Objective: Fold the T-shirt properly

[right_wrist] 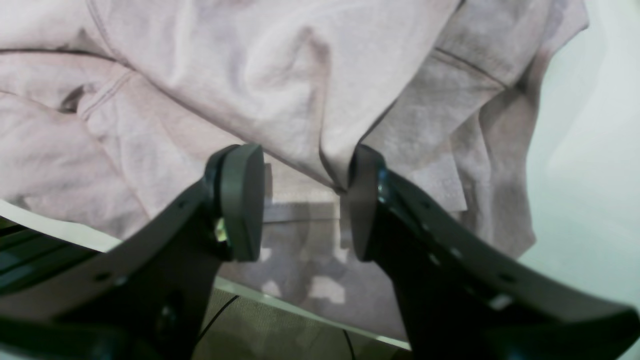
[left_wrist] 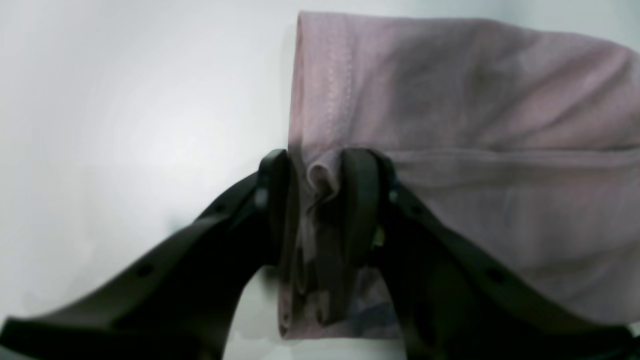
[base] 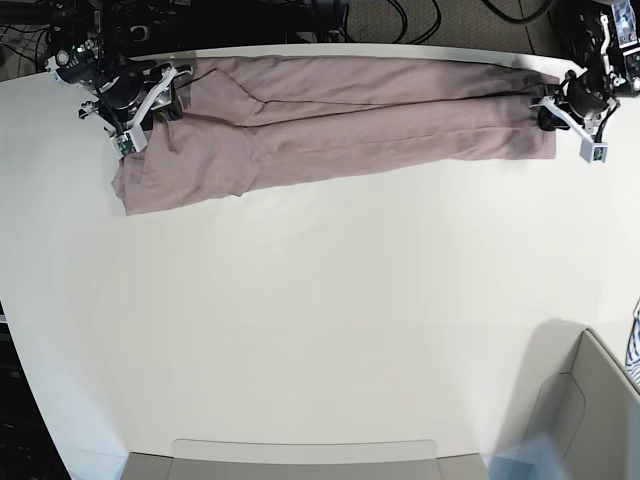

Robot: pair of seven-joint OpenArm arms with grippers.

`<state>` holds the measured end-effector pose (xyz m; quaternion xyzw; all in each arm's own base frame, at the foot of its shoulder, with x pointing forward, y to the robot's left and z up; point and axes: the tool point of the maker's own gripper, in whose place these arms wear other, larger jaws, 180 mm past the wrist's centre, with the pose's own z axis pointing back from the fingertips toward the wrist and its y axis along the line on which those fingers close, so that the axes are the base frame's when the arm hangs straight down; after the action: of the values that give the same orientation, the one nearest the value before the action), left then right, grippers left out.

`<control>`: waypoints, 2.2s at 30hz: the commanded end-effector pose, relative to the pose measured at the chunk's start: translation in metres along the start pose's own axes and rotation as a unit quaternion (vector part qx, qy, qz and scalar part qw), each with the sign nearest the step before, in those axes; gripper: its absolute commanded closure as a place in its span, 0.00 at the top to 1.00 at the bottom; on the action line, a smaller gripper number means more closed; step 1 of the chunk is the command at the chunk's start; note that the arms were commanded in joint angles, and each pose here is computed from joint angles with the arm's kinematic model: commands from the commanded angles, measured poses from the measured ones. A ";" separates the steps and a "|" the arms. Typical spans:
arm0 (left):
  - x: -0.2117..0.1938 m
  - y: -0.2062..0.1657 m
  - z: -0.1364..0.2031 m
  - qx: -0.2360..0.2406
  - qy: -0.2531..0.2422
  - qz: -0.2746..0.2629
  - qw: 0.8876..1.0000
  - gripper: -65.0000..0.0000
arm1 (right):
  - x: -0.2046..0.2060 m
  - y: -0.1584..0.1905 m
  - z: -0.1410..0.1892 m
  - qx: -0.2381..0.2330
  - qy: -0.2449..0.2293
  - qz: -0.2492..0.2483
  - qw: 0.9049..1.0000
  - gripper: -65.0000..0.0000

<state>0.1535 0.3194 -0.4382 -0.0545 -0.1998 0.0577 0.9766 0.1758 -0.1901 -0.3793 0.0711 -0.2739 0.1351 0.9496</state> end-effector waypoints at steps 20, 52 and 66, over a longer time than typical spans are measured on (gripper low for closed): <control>-0.004 0.024 -0.022 -0.001 0.009 0.093 0.996 0.00 | 0.022 -0.001 0.003 -0.001 -0.037 -0.003 0.999 0.42; 0.089 -0.041 0.087 -0.004 -0.150 0.061 0.987 0.00 | 0.042 0.008 0.000 0.006 -0.070 -0.020 0.997 0.42; 0.072 -0.216 0.045 -0.196 -0.124 0.030 0.972 0.00 | 0.041 0.010 -0.001 0.009 -0.069 -0.020 0.997 0.42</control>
<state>0.2117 0.1197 -0.3523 -0.2399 -0.3007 0.0543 0.9214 0.2009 -0.1716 -0.3665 0.0935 -0.3190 0.1089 0.9368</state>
